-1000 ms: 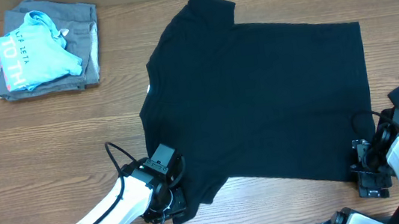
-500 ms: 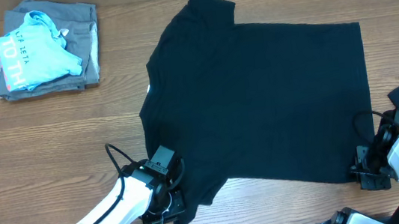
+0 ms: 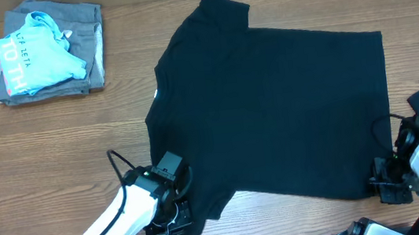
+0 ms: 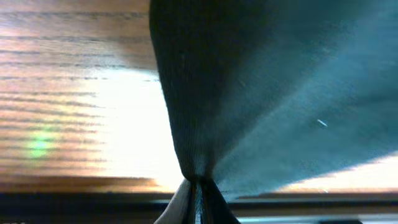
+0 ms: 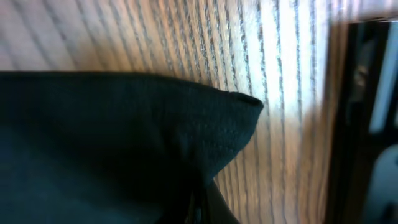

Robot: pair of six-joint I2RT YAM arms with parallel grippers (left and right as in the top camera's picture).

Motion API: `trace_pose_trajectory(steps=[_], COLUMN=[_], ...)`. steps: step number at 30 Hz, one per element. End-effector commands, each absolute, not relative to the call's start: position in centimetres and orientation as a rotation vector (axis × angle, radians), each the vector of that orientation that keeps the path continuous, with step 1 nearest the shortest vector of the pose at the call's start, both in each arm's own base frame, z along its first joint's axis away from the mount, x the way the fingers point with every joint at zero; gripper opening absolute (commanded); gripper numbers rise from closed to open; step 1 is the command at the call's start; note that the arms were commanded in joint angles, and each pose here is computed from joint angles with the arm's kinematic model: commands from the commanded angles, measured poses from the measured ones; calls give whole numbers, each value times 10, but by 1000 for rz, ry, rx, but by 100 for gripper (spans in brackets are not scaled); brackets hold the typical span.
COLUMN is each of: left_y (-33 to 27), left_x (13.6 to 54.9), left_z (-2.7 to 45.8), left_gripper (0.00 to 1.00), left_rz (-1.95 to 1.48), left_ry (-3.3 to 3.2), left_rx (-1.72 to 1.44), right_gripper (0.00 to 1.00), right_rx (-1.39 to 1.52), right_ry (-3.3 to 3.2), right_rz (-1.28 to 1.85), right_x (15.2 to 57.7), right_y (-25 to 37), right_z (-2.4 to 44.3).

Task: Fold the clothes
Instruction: 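Lift the hem with both grippers and fold it upward toward the collar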

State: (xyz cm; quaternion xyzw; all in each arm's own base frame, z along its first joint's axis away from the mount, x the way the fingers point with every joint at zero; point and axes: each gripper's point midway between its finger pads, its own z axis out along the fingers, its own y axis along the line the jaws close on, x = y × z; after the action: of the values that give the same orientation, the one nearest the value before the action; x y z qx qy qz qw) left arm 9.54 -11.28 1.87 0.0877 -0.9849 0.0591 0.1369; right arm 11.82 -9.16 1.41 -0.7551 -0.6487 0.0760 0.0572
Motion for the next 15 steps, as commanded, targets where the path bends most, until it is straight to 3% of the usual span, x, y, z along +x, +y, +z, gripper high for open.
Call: trace_pose_trajectory(steps=[1, 7, 15], left_y=[-126, -137, -138], left_x=[109, 116, 174], left_z=[44, 87, 110], left_gripper=[4, 4, 4], left_rz=[270, 371, 353], left_ry=[-2942, -3018, -3295], left_rx=[184, 147, 138], right_gripper=[4, 4, 4], right_rx=[-2328, -2346, -2401], right_ry=[-1971, -1985, -2023], right_rz=[229, 216, 180], right_x=[130, 141, 157], right_y=[-101, -107, -116], right_z=[30, 47, 48])
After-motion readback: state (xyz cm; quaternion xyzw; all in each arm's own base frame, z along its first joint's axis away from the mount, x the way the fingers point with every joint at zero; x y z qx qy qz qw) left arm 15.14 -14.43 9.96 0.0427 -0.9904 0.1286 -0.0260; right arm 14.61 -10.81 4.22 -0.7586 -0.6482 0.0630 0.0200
